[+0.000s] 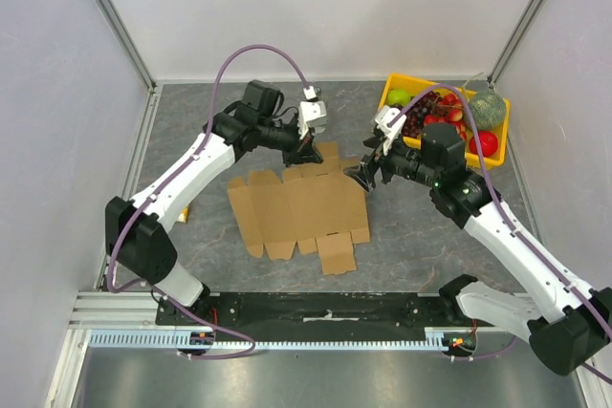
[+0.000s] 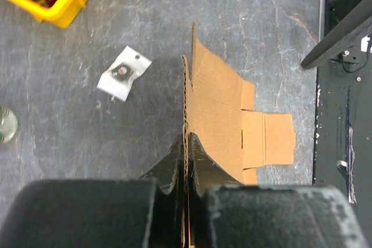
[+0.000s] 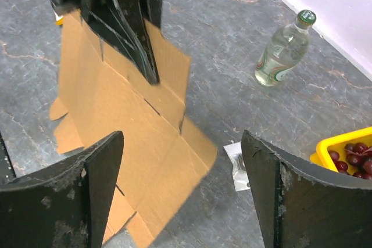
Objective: Fold the paper box
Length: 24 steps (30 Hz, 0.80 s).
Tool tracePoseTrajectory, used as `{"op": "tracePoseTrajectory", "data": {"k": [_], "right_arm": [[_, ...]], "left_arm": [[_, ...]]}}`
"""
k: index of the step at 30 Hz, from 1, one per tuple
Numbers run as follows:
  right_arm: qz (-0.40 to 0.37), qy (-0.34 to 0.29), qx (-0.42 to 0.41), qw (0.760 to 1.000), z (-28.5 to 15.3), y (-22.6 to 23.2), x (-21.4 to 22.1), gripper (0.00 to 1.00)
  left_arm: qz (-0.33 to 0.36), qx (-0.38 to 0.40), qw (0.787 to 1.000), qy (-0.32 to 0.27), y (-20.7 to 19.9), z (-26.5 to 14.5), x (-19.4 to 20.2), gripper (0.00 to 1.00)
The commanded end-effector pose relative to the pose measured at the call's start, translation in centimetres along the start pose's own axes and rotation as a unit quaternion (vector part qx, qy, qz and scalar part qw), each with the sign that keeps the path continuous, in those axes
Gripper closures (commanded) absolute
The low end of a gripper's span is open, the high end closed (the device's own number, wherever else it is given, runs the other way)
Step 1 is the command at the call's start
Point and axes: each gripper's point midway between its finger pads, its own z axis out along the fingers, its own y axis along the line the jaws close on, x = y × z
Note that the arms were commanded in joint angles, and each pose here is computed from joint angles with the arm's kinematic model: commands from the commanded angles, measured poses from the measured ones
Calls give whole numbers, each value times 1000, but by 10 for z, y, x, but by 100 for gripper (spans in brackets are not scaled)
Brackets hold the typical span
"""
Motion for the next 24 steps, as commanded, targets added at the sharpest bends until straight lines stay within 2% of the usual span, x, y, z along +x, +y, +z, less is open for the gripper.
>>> {"op": "tracePoseTrajectory", "data": {"k": [1, 7, 11, 16, 24], "right_arm": [[5, -34, 39, 999, 4, -14, 4, 10], [14, -48, -2, 999, 25, -5, 36, 10], [32, -57, -25, 998, 42, -2, 54, 10], [33, -70, -62, 995, 62, -2, 55, 13], [33, -69, -96, 992, 70, 1, 55, 42]], "left_arm": [[-17, -22, 997, -69, 5, -37, -22, 98], [-19, -37, 993, -111, 6, -73, -24, 98], [-11, -34, 993, -114, 2, -81, -24, 98], [-6, -29, 993, -117, 0, -82, -24, 98], [-14, -37, 992, -117, 9, -83, -19, 98]]}}
